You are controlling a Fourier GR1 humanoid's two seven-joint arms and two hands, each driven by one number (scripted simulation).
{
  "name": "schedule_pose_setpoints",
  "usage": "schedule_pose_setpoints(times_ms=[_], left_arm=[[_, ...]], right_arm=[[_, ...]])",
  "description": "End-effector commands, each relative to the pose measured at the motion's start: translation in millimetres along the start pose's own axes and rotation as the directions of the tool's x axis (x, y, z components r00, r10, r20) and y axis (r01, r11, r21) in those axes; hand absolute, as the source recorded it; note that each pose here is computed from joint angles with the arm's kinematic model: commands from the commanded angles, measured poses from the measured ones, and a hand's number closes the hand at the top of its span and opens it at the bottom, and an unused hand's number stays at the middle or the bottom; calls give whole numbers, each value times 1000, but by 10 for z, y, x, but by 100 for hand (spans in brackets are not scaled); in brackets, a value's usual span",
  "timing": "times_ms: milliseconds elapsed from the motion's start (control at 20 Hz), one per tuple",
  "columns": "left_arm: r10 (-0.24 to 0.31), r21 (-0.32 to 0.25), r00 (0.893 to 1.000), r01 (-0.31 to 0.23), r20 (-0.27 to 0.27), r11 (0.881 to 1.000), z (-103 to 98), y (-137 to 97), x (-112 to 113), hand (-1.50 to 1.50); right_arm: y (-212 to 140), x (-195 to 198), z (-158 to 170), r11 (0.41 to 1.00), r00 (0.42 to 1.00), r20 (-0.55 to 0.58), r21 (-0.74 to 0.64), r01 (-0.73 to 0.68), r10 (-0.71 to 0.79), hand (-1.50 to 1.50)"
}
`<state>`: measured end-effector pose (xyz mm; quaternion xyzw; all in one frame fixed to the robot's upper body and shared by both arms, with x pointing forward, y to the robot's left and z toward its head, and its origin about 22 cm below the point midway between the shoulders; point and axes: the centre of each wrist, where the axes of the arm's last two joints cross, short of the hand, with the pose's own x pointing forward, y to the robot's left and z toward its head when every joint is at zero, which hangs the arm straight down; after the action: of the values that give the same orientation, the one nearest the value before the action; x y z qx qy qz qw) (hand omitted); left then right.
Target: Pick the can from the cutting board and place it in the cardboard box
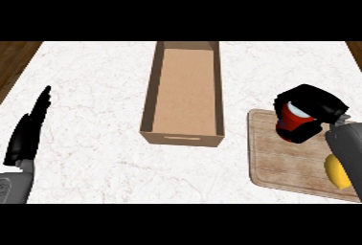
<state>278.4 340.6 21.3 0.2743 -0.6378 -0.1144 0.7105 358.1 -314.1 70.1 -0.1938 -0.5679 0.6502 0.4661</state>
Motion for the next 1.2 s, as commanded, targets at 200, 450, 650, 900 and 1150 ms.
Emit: schedule_pose_setpoints(times_ms=[200, 450, 650, 900, 1150], left_arm=[[9, -39, 999, -8, 34, 999, -140, -32, 222, 0], [-3, -12, 1000, 3, 17, 1000, -105, -68, 95, 0], [2, -4, 1000, -2, 12, 1000, -129, -6, 69, 0], [2, -9, 1000, -2, -3, 1000, -7, 27, -25, 0], [-1, -16, 1000, 0, -9, 1000, 67, -99, -108, 0]], right_arm=[[-627, -190, -232, 980, 975, 174, -162, -113, 141, 150], [-941, -200, -380, 943, 960, 219, -316, -99, 174, 150], [-1157, -201, -376, 875, 916, 339, -483, -25, 213, 150], [-1378, -28, -602, 887, 858, 483, -455, 75, 175, 150], [-1375, 279, -943, 923, 814, 576, -348, 166, 71, 150]])
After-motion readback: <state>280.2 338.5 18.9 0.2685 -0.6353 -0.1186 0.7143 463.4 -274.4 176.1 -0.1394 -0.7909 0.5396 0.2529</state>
